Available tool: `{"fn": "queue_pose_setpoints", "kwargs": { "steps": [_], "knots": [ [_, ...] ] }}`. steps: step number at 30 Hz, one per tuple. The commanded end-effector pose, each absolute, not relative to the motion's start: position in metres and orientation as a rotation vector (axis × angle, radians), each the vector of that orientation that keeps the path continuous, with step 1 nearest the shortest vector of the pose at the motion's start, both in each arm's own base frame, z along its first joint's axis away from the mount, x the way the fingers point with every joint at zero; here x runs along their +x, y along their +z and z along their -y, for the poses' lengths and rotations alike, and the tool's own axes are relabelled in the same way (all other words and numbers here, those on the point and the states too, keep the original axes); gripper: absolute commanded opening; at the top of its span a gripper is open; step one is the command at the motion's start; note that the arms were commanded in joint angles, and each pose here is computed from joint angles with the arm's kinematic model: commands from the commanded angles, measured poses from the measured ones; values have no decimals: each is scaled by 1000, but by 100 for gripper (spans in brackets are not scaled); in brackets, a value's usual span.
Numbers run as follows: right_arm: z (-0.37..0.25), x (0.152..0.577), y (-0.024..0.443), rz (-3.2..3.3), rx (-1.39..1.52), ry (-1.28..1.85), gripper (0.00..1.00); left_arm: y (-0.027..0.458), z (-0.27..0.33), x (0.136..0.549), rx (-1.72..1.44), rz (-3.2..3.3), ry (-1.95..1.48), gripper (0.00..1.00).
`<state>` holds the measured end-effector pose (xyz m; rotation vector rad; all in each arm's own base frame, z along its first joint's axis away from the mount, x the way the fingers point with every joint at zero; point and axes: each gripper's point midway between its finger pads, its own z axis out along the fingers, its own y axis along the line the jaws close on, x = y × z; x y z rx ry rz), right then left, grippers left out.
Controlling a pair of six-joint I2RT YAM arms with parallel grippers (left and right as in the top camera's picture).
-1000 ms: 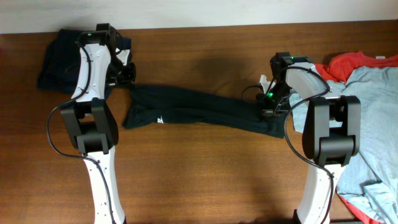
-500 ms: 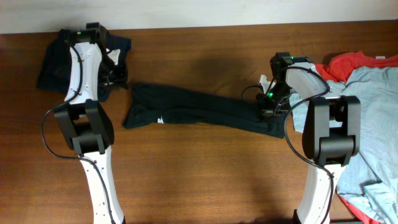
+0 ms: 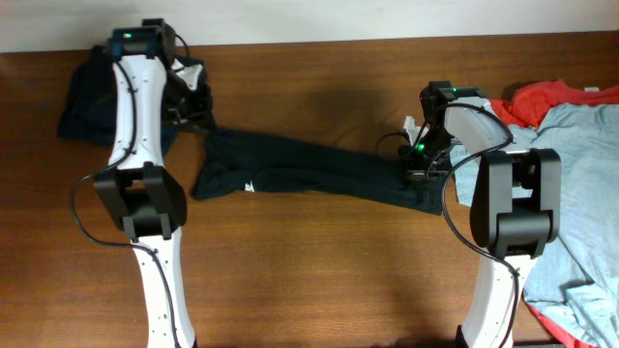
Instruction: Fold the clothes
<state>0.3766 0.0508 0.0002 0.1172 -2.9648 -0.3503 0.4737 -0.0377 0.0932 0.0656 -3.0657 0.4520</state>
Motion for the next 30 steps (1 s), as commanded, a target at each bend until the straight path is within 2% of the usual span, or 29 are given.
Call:
{"fn": "queue_pose_setpoints", "kwargs": {
  "steps": [1,16,24,30],
  "knots": [
    [-51,373,-10,2956,124,-340,10,76,54,462,15,2988,482,26],
    [-51,373,-10,2956,124,-340,10,27,44,427,-10,2836,296,25],
    [-51,373,-10,2956,124,-339,10,20,-5,415,114,2800,-109,13],
    [-51,373,-10,2956,125,-339,9,28,-18,425,175,2842,-124,1]
  ]
}}
